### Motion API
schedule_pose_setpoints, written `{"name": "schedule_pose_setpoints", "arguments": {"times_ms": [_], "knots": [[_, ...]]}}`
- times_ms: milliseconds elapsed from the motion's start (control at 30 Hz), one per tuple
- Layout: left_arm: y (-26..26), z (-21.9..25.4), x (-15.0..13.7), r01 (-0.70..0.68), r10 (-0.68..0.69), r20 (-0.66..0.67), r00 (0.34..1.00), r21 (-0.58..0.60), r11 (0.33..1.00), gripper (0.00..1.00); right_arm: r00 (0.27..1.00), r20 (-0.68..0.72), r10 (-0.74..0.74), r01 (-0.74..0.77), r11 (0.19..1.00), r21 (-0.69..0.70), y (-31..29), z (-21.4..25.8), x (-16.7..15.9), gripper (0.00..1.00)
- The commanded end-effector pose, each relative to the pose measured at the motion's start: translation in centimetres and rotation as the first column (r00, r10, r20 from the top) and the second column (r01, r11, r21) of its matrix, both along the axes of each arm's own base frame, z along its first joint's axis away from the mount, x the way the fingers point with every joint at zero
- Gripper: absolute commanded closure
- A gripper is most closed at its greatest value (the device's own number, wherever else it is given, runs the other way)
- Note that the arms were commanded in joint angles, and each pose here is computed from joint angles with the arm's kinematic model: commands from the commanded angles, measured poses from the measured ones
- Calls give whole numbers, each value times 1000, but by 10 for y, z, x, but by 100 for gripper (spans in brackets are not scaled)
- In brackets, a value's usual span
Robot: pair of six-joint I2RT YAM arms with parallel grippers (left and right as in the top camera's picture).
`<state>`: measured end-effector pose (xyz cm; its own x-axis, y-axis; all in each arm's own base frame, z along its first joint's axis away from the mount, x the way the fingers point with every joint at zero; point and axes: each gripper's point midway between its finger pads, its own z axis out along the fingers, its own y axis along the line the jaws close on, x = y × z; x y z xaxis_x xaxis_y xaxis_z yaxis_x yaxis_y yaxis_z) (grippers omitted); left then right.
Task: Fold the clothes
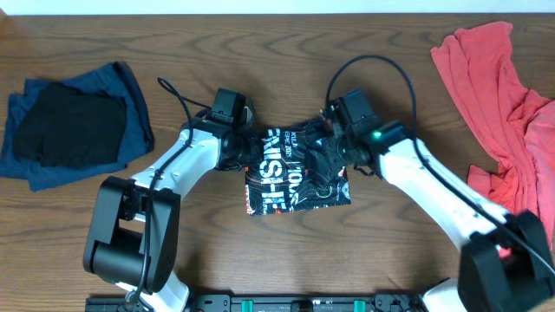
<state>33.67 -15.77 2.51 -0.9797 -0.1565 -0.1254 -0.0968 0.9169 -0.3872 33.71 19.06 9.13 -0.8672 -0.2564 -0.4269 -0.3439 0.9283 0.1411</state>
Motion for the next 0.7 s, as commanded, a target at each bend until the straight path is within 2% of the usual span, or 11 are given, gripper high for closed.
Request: {"name": "schedule_pose_setpoints", "arguments": {"times_ms": [0,200,433,500,600,667], "knots": [[3,-7,-4,14,-14,-8,1000,20,1000,73,997,-63,33,-24,990,136,27,9,-14,72],[3,-7,-3,14,-14,-8,1000,20,1000,73,989,-142,41,-26,994,106,38,-17,-27,72],[3,-7,-4,14,-14,-8,1000,20,1000,73,982,-191,-1,9,999,39,43,-53,-28,73],[3,-7,-3,14,-14,-8,1000,20,1000,72,981,-195,2,5,999,36,45,-59,-28,78],[3,-7,-4,14,-14,-8,1000,20,1000,73,979,-206,-1,6,1000,27,44,-62,-29,99],[3,-7,-4,14,-14,-8,1000,20,1000,72,976,-213,-46,44,999,-12,35,-62,-31,99]]}}
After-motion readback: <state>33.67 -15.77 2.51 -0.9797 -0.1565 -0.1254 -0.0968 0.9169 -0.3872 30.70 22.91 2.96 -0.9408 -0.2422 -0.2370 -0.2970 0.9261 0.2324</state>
